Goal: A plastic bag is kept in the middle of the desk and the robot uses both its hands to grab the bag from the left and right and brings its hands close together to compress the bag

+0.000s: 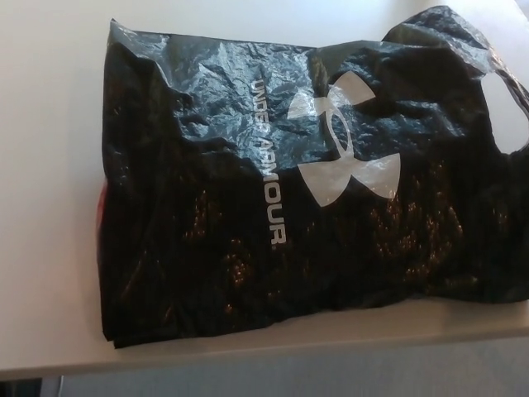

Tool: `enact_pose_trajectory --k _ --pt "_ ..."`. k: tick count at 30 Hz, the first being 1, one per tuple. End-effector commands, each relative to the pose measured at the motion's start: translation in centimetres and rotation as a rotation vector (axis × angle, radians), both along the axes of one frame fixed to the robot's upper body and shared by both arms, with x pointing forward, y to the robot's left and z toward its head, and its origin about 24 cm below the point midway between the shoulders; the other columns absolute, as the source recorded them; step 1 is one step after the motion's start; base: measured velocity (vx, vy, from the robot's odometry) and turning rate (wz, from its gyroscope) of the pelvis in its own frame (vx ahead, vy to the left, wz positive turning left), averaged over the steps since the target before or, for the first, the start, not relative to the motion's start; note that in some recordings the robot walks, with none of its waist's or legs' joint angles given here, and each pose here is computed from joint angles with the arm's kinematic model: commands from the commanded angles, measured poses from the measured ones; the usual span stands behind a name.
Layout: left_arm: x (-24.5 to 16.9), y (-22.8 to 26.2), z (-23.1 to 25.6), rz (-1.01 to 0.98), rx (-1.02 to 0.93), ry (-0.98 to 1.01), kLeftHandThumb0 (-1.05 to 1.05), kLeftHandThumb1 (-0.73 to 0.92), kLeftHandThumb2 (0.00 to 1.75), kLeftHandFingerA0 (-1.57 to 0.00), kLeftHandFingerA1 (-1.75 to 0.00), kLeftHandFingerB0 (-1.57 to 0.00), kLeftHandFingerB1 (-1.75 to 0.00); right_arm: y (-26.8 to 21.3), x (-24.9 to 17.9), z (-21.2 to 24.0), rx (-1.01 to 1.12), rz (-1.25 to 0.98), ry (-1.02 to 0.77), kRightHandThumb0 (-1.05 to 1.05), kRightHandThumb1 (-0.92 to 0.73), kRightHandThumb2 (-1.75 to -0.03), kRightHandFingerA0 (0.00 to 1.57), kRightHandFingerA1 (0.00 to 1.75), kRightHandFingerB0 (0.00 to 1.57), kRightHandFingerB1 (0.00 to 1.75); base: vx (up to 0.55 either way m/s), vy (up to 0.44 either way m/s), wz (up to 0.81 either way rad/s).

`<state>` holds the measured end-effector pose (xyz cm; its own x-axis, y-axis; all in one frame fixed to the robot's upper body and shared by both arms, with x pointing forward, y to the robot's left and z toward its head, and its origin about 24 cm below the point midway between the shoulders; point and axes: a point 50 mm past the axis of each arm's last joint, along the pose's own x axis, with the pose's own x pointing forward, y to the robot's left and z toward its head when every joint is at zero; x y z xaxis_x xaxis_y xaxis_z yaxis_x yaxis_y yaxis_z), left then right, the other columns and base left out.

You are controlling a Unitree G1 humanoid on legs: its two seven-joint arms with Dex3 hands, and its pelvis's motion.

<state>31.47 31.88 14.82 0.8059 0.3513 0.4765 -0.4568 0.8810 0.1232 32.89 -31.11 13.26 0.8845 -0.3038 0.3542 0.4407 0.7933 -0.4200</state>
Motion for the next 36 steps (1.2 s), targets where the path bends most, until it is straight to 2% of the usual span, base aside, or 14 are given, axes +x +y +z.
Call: enact_pose_trajectory --k 1,3,6,12,13,17,20,21,22,23,24,27,28,36 --pt "1.4 -2.1 -5.8 0.040 -0.088 0.260 -0.32 0.62 1.18 -0.02 -0.49 0.00 -0.49 0.9 -0.2 -6.1 0.026 -0.039 0.257 -0.84 -0.75 -1.10 0.00 0.33 0.12 0.23 0.00 0.000 0.00" --pt "1.7 -2.8 -6.9 0.035 -0.121 0.301 -0.71 0.92 0.76 -0.19 -0.39 -0.10 -0.24 1.5 -0.3 -7.2 0.050 -0.023 0.279 -0.86 -0.77 -1.10 0.03 0.32 0.11 0.23 0.00 0.000 0.00" --pt "2.0 -3.4 -7.6 0.019 -0.141 0.327 -0.68 0.81 1.07 -0.11 -0.47 -0.05 -0.34 2.1 -0.1 -7.8 0.045 -0.021 0.299 -0.77 -0.90 -0.70 0.08 0.27 0.08 0.22 0.00 0.000 0.00" --pt "2.1 -5.7 -9.8 -0.009 -0.157 0.399 -0.32 0.63 1.18 -0.01 -0.49 0.00 -0.49 4.7 0.4 -9.1 0.059 0.031 0.331 -0.72 -0.72 -1.11 0.03 0.38 0.02 0.30 0.00 0.000 0.00" --pt "2.1 -6.0 -10.0 -0.017 -0.149 0.405 -0.32 0.63 1.18 -0.01 -0.49 0.00 -0.49 5.0 0.5 -9.2 0.061 0.035 0.332 -0.78 -0.92 -0.70 0.10 0.28 0.08 0.22 0.00 0.000 0.00" --pt "2.2 -7.6 -11.0 -0.056 -0.127 0.454 -0.72 0.92 0.82 -0.18 -0.41 -0.07 -0.24 6.8 0.8 -9.6 0.144 0.093 0.322 -0.86 -0.77 -1.10 0.07 0.29 0.07 0.22 0.00 0.000 0.00" --pt "2.3 -9.0 -11.7 -0.090 -0.160 0.475 -0.32 0.61 1.17 -0.01 -0.49 0.00 -0.49 8.0 0.9 -9.8 0.180 0.136 0.314 -0.88 -0.78 -1.10 0.04 0.23 0.07 0.20 0.00 0.000 0.00" --pt "2.2 -9.6 -11.9 -0.107 -0.162 0.474 -0.70 0.92 0.79 -0.17 -0.40 -0.09 -0.26 8.5 0.9 -9.9 0.190 0.153 0.307 -0.89 -0.78 -1.10 0.05 0.20 0.06 0.19 0.00 0.000 0.00" --pt "2.1 -11.2 -12.6 -0.143 -0.164 0.486 -0.33 0.60 1.17 -0.01 -0.49 0.00 -0.49 9.9 1.0 -10.3 0.203 0.182 0.304 -0.83 -0.76 -1.09 0.04 0.26 0.05 0.23 0.00 0.000 0.00" --pt "2.1 -11.8 -12.8 -0.162 -0.168 0.491 -0.75 0.92 0.78 -0.18 -0.40 -0.09 -0.25 10.5 0.9 -10.5 0.198 0.191 0.306 -0.86 -0.78 -1.10 0.06 0.24 0.06 0.21 0.00 0.000 0.00" --pt "2.1 -12.6 -12.9 -0.177 -0.162 0.497 -0.33 0.59 1.16 -0.01 -0.49 0.00 -0.49 11.0 0.9 -10.6 0.167 0.201 0.316 -0.83 -0.78 -1.12 0.05 0.27 0.05 0.22 0.00 0.000 0.00" --pt "2.4 -14.3 -12.8 -0.208 -0.139 0.496 -0.73 0.92 0.80 -0.18 -0.41 -0.09 -0.27 12.4 1.2 -10.8 0.169 0.236 0.332 -0.87 -0.79 -1.14 0.05 0.23 0.06 0.18 0.00 0.000 0.00" --pt "2.5 -15.0 -12.7 -0.221 -0.145 0.490 -0.32 0.61 1.18 -0.01 -0.49 0.00 -0.49 12.9 1.2 -10.9 0.176 0.245 0.335 -0.89 -0.78 -1.14 0.06 0.24 0.07 0.18 0.00 0.000 0.00" --pt "2.3 -20.4 -12.7 -0.336 -0.142 0.487 -0.32 0.60 1.18 -0.01 -0.49 0.00 -0.49 18.6 0.9 -10.1 0.175 0.419 0.286 -0.89 -0.85 -1.17 0.06 0.18 0.06 0.14 0.00 0.000 0.00"
